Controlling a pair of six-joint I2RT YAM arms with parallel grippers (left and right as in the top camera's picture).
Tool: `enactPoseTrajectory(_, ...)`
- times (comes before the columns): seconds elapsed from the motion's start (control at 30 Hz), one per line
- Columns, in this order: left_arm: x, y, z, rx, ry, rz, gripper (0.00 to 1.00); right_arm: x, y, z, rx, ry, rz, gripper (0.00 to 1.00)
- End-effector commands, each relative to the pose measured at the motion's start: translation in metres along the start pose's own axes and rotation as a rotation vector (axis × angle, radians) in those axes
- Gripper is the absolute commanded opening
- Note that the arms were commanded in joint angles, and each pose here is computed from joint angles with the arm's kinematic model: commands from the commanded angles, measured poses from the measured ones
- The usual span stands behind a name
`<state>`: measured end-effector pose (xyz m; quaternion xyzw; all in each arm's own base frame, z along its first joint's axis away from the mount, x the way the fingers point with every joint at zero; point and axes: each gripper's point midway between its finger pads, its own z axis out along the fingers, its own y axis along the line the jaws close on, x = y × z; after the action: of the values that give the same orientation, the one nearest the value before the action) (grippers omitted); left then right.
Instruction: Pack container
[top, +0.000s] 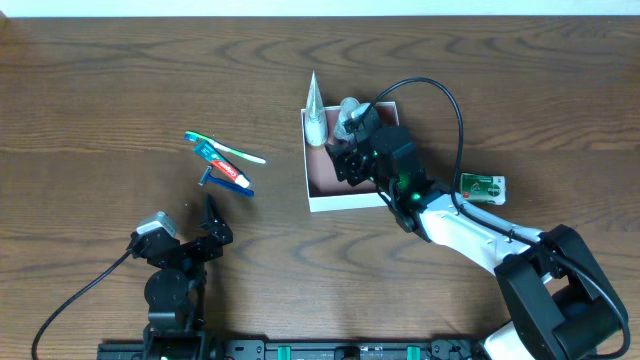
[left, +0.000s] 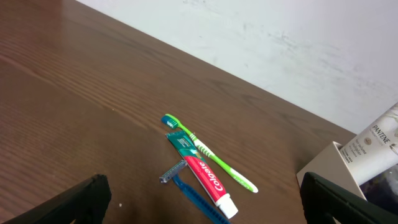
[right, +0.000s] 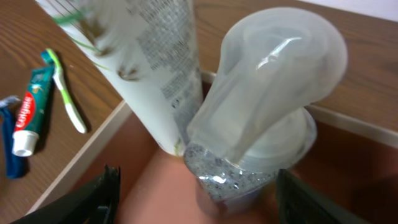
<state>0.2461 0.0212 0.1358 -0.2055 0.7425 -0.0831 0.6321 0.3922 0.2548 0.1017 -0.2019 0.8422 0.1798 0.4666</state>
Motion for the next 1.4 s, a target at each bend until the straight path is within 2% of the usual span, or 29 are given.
enactPoseTrajectory(0.0, 0.017, 0.010, 0.002, -0.032, 0.047, 0.019, 0.98, 0.011, -0.012, 0.001, 0.049, 0.032, 0.003, 0.76)
enactPoseTrajectory(0.1, 0.017, 0.010, 0.002, -0.032, 0.047, 0.019, 0.98, 0.018, -0.012, 0.001, 0.052, 0.062, 0.013, 0.73)
enactPoseTrajectory(0.17, 0.017, 0.010, 0.002, -0.032, 0.047, 0.019, 0.98, 0.022, -0.013, 0.001, 0.055, 0.076, 0.046, 0.67)
enactPoseTrajectory(0.4, 0.017, 0.010, 0.002, -0.032, 0.047, 0.019, 0.98, 0.012, -0.010, -0.010, 0.051, 0.064, 0.102, 0.18)
enactPoseTrajectory(0.5, 0.017, 0.010, 0.002, -0.032, 0.047, 0.019, 0.98, 0.005, -0.009, -0.020, 0.051, 0.059, 0.103, 0.03)
enactPoseTrajectory(0.53, 0.017, 0.010, 0.002, -0.032, 0.047, 0.019, 0.98, 0.003, -0.009, -0.023, 0.055, 0.059, 0.109, 0.01)
enactPoseTrajectory(1.03, 0.017, 0.010, 0.002, -0.032, 0.047, 0.019, 0.98, 0.009, -0.045, -0.031, 0.270, 0.052, 0.235, 0.01)
enactPoseTrajectory(1.37, 0.017, 0.010, 0.002, -0.032, 0.047, 0.019, 0.98, 0.009, -0.060, -0.014, 0.305, -0.010, 0.323, 0.01)
